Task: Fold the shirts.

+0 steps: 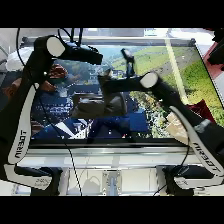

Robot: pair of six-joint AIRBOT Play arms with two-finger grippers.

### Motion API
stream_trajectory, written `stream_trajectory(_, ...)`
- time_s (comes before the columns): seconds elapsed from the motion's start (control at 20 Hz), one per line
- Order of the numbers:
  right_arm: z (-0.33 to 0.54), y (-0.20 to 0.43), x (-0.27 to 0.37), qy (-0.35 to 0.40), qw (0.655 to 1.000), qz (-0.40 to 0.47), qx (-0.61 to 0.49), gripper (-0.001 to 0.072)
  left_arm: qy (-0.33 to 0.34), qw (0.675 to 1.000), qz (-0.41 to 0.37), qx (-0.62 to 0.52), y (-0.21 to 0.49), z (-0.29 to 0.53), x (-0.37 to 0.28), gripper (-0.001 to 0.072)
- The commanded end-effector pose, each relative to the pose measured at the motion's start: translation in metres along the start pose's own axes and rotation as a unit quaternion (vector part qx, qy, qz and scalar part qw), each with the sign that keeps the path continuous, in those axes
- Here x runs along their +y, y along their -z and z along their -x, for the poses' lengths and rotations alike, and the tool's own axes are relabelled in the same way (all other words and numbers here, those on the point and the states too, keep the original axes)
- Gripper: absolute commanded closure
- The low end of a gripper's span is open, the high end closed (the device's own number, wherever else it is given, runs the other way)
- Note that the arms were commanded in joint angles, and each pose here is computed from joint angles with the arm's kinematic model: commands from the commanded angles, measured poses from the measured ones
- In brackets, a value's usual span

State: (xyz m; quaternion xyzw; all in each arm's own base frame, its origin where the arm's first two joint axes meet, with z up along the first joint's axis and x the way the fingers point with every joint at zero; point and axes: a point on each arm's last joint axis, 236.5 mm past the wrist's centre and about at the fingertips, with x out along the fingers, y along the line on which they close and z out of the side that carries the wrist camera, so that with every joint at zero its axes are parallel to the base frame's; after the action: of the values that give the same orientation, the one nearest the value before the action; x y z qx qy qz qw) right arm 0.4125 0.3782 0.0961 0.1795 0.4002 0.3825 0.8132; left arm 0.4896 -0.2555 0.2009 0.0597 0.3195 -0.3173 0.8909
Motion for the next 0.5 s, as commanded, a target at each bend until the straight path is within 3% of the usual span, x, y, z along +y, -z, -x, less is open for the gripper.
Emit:
stream_trajectory(0.0,-0.068,0.027,0.034,-0.037,0.997,-0.065,-0.03,0.0687,-0.005,0.998,0.0,0.056,0.025,0.014,0.009,0.0694)
stream_trajectory(0.05,-0.075,0.032,0.039,-0.039,0.996,-0.07,-0.032,0.0662,-0.008,0.998,-0.002,0.061,0.028,0.015,0.011,0.0694)
stream_trajectory(0.1,-0.076,0.031,0.041,-0.036,0.996,-0.066,-0.04,0.0496,-0.013,0.998,-0.005,0.065,0.03,0.015,0.014,0.0694)
stream_trajectory(0.15,-0.074,0.026,0.043,-0.037,0.996,-0.069,-0.049,0.0237,-0.016,0.998,-0.007,0.068,0.031,0.015,0.015,0.0693)
stream_trajectory(0.2,-0.069,0.018,0.041,-0.037,0.995,-0.071,-0.057,0.012,-0.02,0.997,-0.009,0.07,0.032,0.015,0.017,0.0694)
stream_trajectory(0.45,-0.018,-0.023,-0.028,0.012,0.997,-0.043,-0.057,0.0122,-0.022,0.996,-0.012,0.082,0.037,0.016,0.018,0.0694)
